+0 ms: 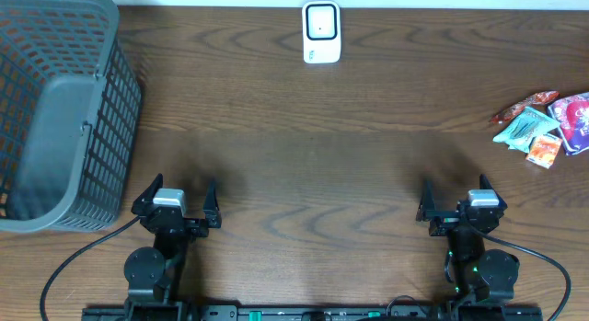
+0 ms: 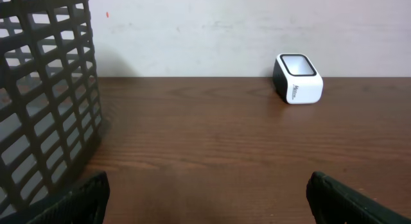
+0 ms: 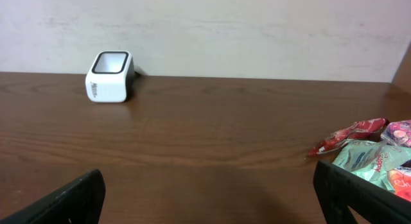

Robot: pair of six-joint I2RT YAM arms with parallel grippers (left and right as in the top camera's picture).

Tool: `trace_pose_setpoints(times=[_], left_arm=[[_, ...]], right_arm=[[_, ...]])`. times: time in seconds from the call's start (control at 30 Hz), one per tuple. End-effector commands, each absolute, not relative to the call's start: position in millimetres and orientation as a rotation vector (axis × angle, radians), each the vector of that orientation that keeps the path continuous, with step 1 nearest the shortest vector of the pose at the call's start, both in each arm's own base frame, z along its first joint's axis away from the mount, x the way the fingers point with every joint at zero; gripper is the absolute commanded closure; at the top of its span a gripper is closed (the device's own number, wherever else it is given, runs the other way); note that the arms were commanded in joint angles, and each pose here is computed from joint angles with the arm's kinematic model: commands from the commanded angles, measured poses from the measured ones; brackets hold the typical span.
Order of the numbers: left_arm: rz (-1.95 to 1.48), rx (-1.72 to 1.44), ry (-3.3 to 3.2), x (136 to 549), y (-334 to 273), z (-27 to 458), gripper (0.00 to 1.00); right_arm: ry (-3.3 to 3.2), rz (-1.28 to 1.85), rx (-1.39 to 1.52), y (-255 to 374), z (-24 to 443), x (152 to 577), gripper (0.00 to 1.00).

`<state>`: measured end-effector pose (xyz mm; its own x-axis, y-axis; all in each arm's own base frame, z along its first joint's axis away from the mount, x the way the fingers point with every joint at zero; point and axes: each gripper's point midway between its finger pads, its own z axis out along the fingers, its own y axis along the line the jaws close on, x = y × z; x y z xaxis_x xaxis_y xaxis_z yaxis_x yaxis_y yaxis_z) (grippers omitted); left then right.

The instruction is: Scan the item barcode

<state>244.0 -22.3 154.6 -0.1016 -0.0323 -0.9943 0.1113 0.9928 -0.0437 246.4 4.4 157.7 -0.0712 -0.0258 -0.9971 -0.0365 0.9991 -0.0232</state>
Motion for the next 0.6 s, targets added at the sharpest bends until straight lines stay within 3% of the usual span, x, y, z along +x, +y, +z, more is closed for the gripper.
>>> trace_pose_setpoints(times=[0.0, 0.57], left_arm=[[-0.13, 0.09, 1.713, 242.7, -25.9, 139.4, 0.02], [-0.13, 0.091, 1.714, 242.8, -26.0, 139.5, 0.02]], right_arm=[[1.641, 0.009, -0.067, 7.4, 157.3, 246.1, 0.01], [1.641, 0.009, -0.067, 7.4, 157.3, 246.1, 0.01]])
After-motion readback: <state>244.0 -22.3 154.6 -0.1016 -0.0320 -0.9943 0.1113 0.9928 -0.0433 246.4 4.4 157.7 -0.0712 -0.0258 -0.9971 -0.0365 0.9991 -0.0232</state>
